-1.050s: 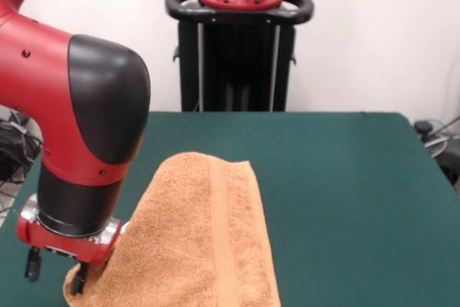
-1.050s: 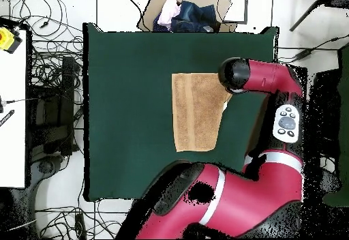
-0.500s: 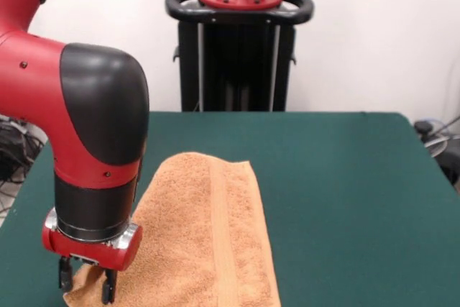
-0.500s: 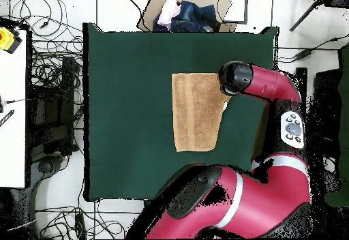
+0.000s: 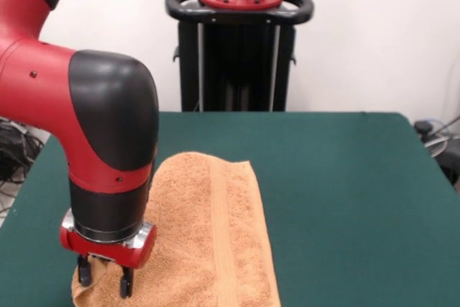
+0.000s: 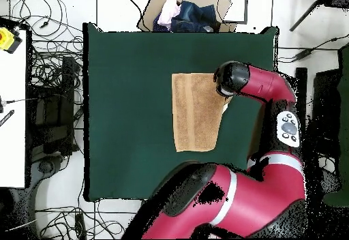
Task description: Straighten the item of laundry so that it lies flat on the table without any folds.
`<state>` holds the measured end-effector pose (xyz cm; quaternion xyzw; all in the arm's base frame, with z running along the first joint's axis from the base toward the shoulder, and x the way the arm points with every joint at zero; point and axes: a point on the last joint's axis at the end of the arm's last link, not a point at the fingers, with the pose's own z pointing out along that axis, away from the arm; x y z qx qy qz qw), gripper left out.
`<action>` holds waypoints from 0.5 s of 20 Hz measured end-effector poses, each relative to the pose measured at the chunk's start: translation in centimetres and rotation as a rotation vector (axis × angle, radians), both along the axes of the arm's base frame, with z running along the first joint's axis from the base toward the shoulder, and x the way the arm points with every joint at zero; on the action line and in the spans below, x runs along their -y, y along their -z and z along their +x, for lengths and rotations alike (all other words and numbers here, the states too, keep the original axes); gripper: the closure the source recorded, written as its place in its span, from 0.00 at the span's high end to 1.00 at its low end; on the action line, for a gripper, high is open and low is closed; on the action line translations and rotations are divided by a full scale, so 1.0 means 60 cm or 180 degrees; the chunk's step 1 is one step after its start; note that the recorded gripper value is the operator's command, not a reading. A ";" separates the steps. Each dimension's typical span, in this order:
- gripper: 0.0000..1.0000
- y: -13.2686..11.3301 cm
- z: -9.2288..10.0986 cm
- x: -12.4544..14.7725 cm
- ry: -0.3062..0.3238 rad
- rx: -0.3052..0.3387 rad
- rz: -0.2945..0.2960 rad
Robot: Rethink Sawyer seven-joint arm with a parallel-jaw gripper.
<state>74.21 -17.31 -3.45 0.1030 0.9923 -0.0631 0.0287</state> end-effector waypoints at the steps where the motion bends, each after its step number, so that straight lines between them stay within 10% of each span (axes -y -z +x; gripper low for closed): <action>1: 1.00 0.002 -0.004 -0.003 -0.0010 -0.0071 -0.0009; 10: 1.00 0.016 -0.038 -0.030 -0.0057 -0.0759 -0.0041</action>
